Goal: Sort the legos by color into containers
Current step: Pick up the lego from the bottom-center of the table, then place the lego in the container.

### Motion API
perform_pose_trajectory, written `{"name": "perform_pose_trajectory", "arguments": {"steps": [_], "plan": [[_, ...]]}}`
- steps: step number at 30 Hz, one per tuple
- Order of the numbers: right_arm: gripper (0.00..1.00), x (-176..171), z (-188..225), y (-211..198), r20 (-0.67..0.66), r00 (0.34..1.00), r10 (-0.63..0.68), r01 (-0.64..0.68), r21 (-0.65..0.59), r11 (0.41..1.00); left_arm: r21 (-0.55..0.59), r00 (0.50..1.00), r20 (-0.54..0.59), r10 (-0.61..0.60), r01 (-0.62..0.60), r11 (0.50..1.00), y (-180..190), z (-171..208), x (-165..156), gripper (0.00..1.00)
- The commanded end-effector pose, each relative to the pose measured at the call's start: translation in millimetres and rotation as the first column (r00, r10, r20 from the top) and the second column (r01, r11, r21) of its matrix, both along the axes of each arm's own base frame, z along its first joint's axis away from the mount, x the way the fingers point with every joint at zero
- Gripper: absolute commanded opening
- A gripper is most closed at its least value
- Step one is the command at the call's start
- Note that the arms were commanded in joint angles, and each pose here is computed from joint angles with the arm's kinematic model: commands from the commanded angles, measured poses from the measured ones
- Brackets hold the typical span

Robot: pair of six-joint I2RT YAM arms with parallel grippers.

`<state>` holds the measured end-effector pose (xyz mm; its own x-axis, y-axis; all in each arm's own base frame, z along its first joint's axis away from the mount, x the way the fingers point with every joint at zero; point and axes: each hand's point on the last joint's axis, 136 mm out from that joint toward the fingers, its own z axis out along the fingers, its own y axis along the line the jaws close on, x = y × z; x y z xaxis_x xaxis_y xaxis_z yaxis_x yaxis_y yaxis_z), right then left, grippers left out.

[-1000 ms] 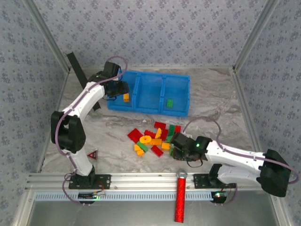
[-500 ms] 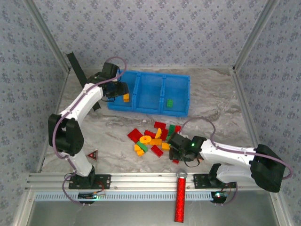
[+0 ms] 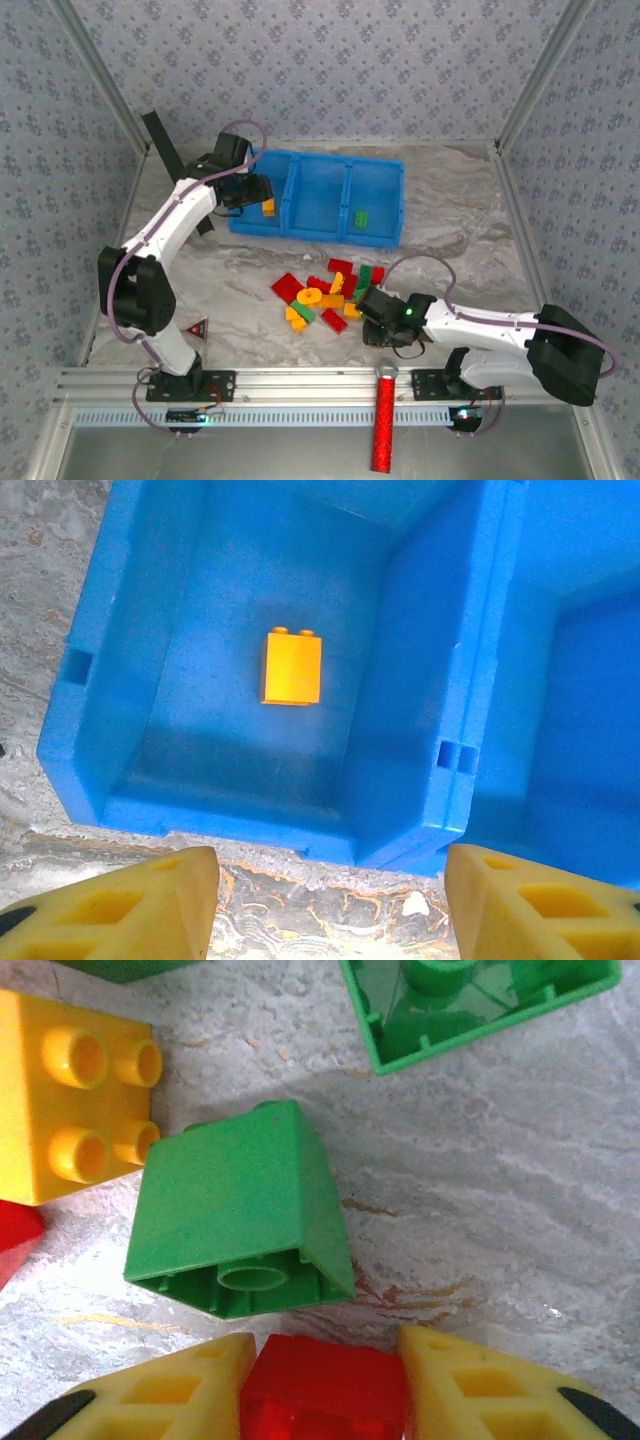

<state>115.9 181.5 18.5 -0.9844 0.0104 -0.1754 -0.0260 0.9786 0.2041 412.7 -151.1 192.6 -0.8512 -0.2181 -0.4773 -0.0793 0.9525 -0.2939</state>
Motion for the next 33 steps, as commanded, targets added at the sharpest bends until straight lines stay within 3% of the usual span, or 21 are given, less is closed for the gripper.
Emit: {"name": "perform_pose_trajectory", "arguments": {"steps": [1,7,15,25,33], "plan": [[0.37,-9,-5,-1,-0.032,0.999,0.012,-0.012,-0.011,1.000,-0.006,0.999,0.026,-0.022,0.022,1.000,3,18,-11,0.62],[0.35,-16,27,1,-0.059,0.994,0.092,-0.092,-0.005,0.996,0.004,0.999,0.001,-0.048,0.048,0.999,4,21,-32,0.63],[0.34,1,78,11,-0.023,0.982,0.186,-0.186,0.018,0.982,0.008,0.995,-0.101,0.008,-0.007,1.000,15,-1,-96,0.66],[0.35,105,146,32,0.207,0.941,0.269,-0.273,-0.012,0.962,-0.132,0.970,-0.238,0.048,-0.081,0.988,4,-40,-165,0.69],[0.35,204,203,82,0.433,0.817,0.380,-0.369,-0.112,0.923,-0.170,0.945,-0.326,0.027,-0.087,0.981,-25,-71,-205,0.71]]}}
